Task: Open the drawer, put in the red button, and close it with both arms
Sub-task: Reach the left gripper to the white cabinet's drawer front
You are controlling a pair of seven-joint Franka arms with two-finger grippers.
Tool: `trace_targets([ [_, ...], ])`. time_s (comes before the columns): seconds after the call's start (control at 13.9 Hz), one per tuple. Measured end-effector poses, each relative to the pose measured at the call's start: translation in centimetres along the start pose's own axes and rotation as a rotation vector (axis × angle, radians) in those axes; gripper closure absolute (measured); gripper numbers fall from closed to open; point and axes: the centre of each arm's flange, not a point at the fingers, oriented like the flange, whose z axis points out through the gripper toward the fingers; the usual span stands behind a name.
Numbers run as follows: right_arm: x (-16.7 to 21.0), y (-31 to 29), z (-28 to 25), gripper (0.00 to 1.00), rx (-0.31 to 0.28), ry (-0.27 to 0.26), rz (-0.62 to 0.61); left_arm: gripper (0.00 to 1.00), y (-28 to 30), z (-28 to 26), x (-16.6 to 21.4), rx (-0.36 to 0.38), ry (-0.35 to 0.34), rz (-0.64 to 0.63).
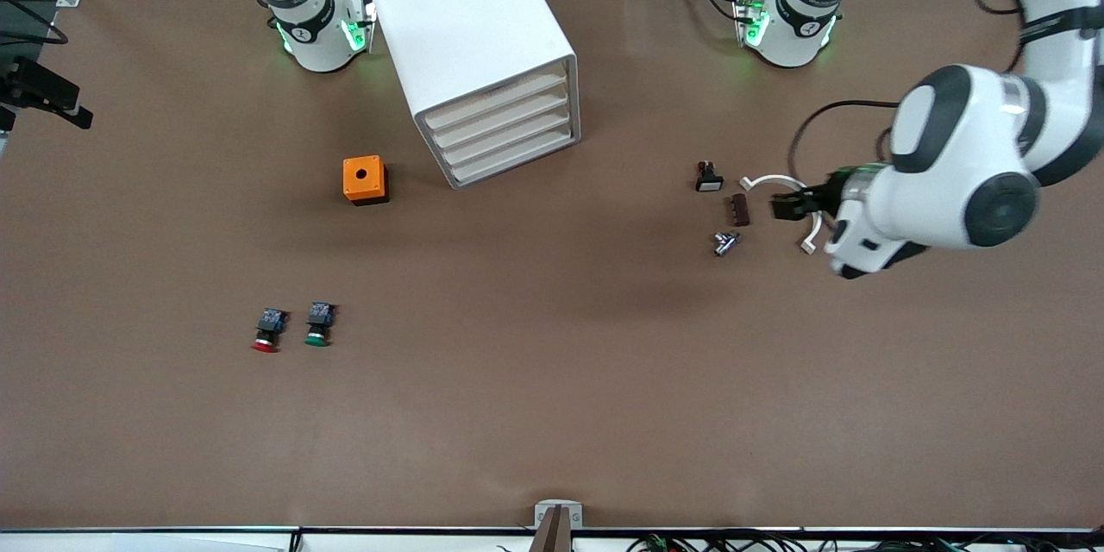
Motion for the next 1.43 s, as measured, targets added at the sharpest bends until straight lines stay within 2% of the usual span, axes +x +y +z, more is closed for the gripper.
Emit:
trace_targets([
  [0.29,0.0,0.0,0.0,0.0,0.0,0.0,0.0,0.0,9.9,4.3,-3.2,-0.022,-0.156,-0.441],
  [0.5,0.0,0.0,0.0,0.0,0.0,0.0,0.0,0.0,14.5,9.9,-3.7,0.054,-0.309,-0.75],
  [0.72,0.0,0.0,0.0,0.0,0.0,0.0,0.0,0.0,17.3,15.1,-4.0,0.154,-0.471,-0.971],
  [0.86,0.0,0.0,0.0,0.0,0.0,0.0,0.0,0.0,18.5,17.7,-4.0,0.218,-0.575,-1.09],
  [1.08,0.0,0.0,0.0,0.0,0.0,0.0,0.0,0.0,20.2,21.6,-4.2,0.323,-0.666,-1.211],
  [1.15,0.0,0.0,0.0,0.0,0.0,0.0,0.0,0.04,20.7,22.8,-4.5,0.357,-0.691,-1.24],
  [1.22,0.0,0.0,0.0,0.0,0.0,0.0,0.0,0.13,21.1,23.9,-4.9,0.388,-0.711,-1.258],
  [1.29,0.0,0.0,0.0,0.0,0.0,0.001,0.0,0.13,21.5,24.7,-5.5,0.415,-0.722,-1.265],
  [1.43,0.0,0.1,-0.3,0.0,-0.001,0.006,0.001,0.29,22.3,26.0,-6.9,0.46,-0.731,-1.264],
])
